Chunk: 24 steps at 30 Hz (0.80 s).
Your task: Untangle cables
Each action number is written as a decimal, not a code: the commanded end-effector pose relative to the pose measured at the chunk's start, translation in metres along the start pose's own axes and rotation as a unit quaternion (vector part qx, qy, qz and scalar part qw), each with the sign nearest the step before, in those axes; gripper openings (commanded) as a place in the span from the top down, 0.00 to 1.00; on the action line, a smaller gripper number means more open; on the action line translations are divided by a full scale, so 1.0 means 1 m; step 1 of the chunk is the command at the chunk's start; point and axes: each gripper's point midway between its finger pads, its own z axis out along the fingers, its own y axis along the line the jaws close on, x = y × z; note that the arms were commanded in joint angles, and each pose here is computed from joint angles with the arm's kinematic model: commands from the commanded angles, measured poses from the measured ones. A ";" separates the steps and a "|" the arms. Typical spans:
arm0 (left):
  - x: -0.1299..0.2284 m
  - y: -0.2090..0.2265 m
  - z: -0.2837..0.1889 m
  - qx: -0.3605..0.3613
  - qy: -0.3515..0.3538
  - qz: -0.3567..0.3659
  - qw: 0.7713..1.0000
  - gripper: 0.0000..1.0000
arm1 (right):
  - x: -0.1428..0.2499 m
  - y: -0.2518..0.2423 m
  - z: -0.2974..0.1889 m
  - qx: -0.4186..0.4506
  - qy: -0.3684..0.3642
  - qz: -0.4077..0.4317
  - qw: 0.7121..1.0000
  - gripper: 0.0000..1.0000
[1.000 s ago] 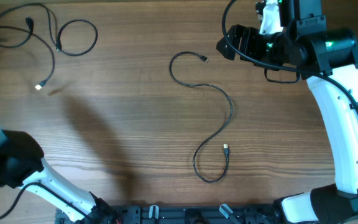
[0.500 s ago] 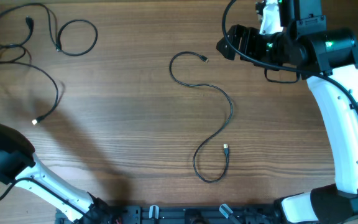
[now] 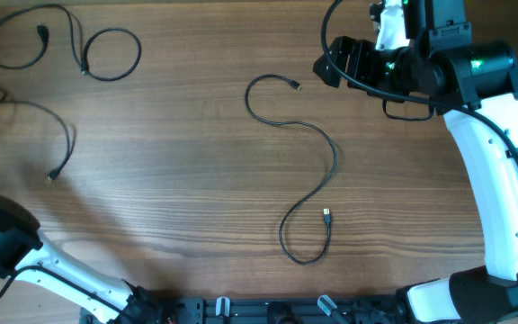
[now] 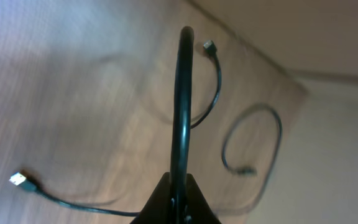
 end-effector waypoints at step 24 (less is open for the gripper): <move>0.067 0.027 0.014 -0.046 0.091 0.101 0.990 0.24 | 0.001 -0.002 0.005 0.003 0.007 -0.008 1.000 0.00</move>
